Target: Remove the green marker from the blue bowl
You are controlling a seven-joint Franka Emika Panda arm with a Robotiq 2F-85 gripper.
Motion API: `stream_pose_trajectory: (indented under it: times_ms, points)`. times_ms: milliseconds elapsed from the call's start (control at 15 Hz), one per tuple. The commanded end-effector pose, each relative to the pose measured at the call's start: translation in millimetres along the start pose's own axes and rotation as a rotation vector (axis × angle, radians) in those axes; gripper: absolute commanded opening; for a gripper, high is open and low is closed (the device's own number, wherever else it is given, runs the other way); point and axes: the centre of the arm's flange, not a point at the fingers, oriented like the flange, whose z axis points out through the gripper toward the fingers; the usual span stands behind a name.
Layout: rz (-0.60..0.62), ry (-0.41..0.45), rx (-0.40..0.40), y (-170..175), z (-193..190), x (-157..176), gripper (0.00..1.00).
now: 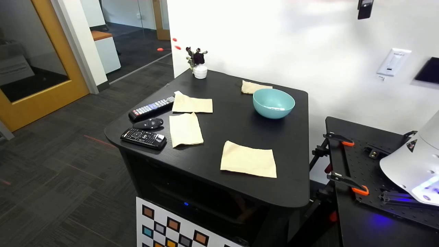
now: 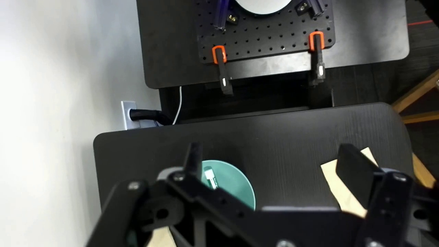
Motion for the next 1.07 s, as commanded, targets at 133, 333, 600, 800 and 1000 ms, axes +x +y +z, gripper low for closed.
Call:
stream_pose_trajectory:
  times_ms: [133,333,600,800,1000]
  points:
    - [-0.132,0.024,-0.042,53.3,41.9,38.5,1.0]
    - [-0.225,0.041,-0.043,65.7,62.8,63.2,1.0]
    - [-0.229,0.044,-0.029,63.4,71.9,69.3,1.0]
    - [-0.232,0.03,-0.03,62.1,78.6,74.8,1.0]
    - [-0.233,0.037,-0.031,61.9,75.9,73.3,1.0]
